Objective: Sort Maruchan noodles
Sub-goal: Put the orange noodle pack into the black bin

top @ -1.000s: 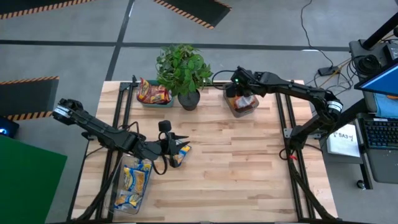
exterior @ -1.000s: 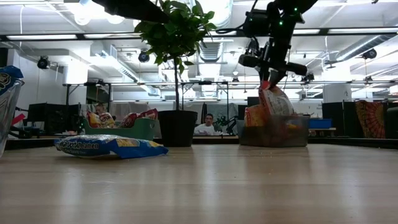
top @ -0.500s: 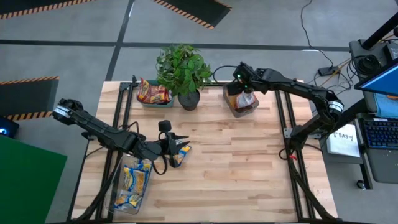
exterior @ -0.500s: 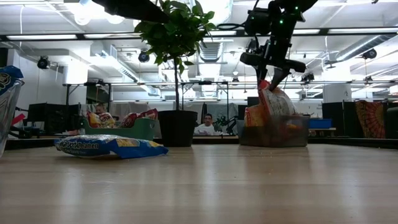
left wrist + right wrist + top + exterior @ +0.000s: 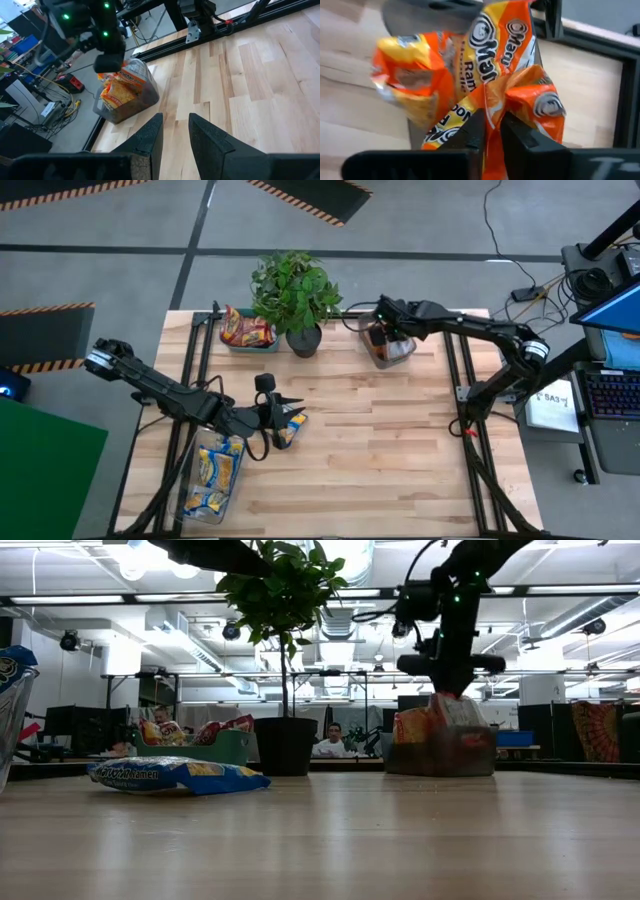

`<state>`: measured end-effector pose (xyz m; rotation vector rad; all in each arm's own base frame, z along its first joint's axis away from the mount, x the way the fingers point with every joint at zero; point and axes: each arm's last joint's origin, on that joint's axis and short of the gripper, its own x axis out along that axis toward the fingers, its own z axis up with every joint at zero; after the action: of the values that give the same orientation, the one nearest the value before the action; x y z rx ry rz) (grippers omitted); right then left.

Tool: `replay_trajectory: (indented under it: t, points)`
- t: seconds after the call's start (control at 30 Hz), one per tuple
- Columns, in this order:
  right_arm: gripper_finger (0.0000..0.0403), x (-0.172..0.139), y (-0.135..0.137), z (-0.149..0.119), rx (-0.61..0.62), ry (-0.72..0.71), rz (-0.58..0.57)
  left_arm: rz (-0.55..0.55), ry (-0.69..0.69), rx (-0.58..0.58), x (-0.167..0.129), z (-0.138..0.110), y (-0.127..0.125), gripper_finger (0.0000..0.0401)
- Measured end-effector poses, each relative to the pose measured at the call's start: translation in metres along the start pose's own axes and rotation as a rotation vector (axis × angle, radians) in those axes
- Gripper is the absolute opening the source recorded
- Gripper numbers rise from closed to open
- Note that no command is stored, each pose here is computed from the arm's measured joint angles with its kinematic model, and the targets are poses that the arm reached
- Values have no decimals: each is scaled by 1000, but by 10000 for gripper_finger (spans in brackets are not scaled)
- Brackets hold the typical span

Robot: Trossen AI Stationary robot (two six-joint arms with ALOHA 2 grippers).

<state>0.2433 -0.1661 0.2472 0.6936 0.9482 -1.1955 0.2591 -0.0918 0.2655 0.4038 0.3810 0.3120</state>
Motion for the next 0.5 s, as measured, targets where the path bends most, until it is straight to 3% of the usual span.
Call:
replay_trajectory:
  t: [0.3,0.5]
  points:
    - [13,18,6,-23,6,1,15,0,0,0,0,0,0,76]
    - [13,16,7,-25,3,-10,33,0,0,1,0,0,0,76]
